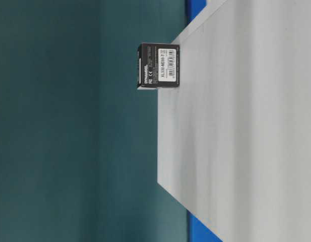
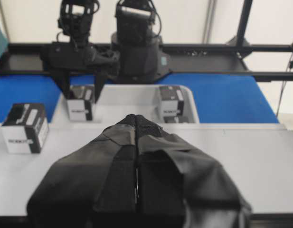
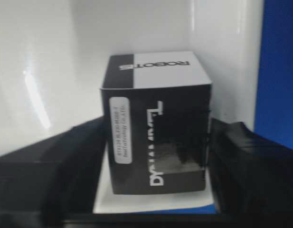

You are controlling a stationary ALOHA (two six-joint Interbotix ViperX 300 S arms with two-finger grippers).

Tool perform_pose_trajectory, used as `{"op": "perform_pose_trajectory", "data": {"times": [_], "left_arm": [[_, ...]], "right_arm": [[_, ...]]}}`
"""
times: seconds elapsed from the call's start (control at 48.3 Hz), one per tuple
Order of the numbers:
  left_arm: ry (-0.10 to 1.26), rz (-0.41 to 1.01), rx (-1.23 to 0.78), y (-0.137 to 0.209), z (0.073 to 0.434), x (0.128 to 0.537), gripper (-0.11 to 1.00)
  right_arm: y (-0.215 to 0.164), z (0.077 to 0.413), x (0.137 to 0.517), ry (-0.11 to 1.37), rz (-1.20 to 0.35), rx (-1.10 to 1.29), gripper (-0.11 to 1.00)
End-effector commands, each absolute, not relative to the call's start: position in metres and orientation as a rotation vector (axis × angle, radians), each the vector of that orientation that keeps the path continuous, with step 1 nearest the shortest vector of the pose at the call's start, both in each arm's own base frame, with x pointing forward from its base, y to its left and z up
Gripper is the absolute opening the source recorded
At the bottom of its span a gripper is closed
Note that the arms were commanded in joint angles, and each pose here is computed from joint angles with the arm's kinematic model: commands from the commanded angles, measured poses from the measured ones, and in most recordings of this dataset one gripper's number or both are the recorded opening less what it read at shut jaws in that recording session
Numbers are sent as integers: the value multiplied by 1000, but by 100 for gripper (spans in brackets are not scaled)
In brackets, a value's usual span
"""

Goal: Place the box from the white plastic tray onto the white base.
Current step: 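Move the right gripper to the upper box in the tray and grasp it, then lift the box and carry it left over the white base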

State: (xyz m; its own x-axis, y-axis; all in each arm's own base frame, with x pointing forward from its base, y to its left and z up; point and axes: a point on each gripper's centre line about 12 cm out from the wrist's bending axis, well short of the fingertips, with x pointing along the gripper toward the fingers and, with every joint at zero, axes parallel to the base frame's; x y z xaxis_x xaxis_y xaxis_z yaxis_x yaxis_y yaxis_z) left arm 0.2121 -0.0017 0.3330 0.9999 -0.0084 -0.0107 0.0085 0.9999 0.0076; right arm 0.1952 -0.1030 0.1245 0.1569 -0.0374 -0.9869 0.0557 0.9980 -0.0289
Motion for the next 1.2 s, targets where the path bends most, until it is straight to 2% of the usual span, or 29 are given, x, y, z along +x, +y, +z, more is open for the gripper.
{"op": "perform_pose_trajectory", "data": {"times": [0.0, 0.207, 0.373, 0.539, 0.87, 1.181], "left_arm": [[-23, -7, 9, -1, 345, 213, -7], [-22, -7, 9, -1, 344, 213, -7], [-23, -7, 9, -1, 345, 214, -7], [-17, -4, 11, -1, 343, 215, -7], [-15, -4, 6, -1, 345, 218, -7], [-12, -2, 6, 0, 345, 219, -7]], "right_arm": [[-98, 125, 198, 1419, -57, 24, 59], [-94, 136, 201, 1380, -116, 77, 58], [-84, 162, 204, 1394, -128, 131, 58], [-76, 199, 208, 1417, -123, 165, 58], [-69, 284, 230, 1362, -109, 155, 58], [-65, 307, 262, 1367, -60, 115, 58]]}}
